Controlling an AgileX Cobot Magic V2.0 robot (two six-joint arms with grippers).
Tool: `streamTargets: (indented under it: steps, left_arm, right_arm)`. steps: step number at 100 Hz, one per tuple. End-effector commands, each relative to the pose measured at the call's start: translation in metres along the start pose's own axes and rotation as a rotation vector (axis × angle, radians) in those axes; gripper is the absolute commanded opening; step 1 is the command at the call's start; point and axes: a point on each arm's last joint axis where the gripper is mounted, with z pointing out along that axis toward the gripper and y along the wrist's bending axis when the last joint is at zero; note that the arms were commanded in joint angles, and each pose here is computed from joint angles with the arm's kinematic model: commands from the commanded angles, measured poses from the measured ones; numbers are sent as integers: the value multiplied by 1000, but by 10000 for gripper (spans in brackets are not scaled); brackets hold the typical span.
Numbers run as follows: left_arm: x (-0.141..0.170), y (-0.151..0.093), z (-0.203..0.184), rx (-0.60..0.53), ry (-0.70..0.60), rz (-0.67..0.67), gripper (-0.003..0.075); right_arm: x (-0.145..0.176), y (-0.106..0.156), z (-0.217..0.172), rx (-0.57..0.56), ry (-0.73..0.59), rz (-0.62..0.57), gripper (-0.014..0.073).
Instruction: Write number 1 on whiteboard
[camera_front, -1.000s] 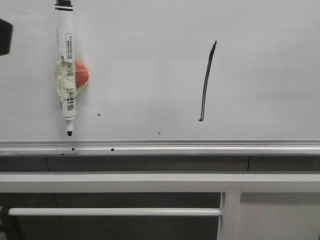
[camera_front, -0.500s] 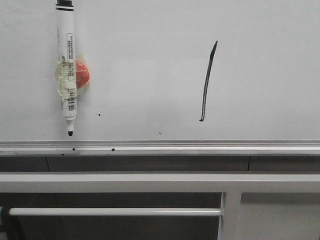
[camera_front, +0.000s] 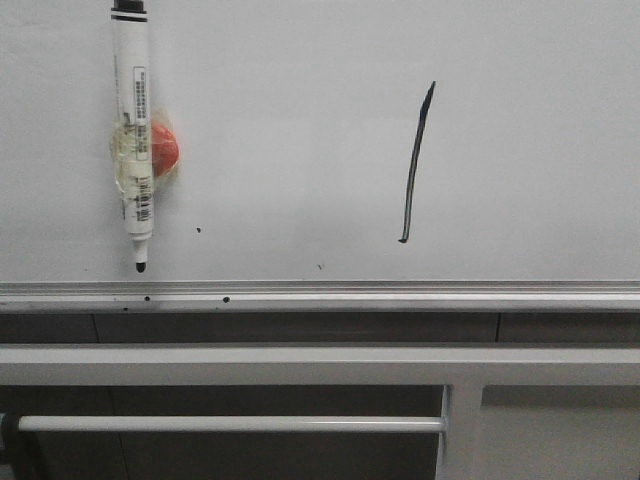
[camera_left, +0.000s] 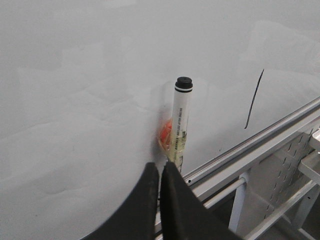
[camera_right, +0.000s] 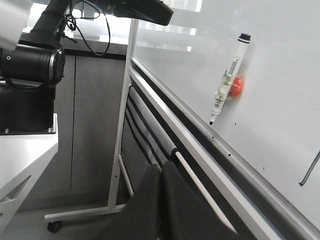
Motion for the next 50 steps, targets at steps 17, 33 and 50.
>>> streamTargets:
  steps: [17,33,50]
  left_arm:
    - [-11,5,-1,-67,-64,8,-20]
    - [-14,3,-3,-1,-101,-7,-20]
    - [-26,-3,-4,110,-230,28,-20]
  right_arm:
    - [2,4,1,-29,-32,3,-64]
    - [2,4,1,-29,-32,3,-64]
    - [2,4,1,-29,-32,3,-64]
